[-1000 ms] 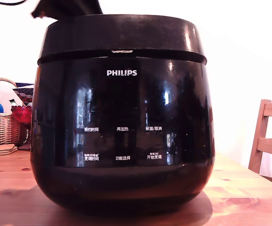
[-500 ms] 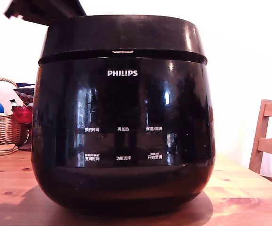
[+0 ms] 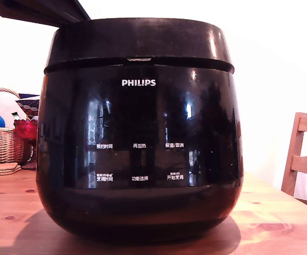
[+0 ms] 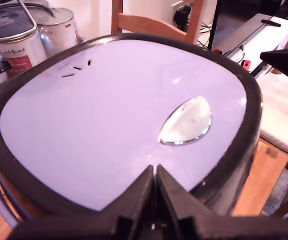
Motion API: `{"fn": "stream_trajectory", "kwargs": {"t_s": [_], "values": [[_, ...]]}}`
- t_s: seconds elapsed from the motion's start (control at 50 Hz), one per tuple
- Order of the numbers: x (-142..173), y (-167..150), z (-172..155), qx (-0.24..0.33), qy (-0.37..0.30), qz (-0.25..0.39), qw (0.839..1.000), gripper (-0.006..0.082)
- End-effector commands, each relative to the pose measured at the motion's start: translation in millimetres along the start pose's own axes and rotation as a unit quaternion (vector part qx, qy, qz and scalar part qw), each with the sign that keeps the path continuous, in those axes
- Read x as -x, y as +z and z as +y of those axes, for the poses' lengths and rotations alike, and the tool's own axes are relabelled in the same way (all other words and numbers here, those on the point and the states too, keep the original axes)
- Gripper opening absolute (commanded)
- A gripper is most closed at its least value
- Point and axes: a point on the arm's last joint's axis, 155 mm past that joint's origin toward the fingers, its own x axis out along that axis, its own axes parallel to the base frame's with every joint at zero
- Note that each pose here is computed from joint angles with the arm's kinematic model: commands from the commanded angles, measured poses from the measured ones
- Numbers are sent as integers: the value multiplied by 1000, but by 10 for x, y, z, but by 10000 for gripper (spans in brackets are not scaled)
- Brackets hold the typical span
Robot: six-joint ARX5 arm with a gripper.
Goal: Close the rice cooker by pressing the lid down with medium force
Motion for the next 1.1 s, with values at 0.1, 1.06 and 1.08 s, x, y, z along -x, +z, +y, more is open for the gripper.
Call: {"fn": "stream_trajectory", "kwargs": {"t_s": [0.1,1.06,1.08], "values": [[-107,-482,6,-21,-3,69,997,-19],[-170,-1333,-45,-4,-24,160,987,-20],[-166,-1345,-45,-3,-24,163,986,-20]]}}
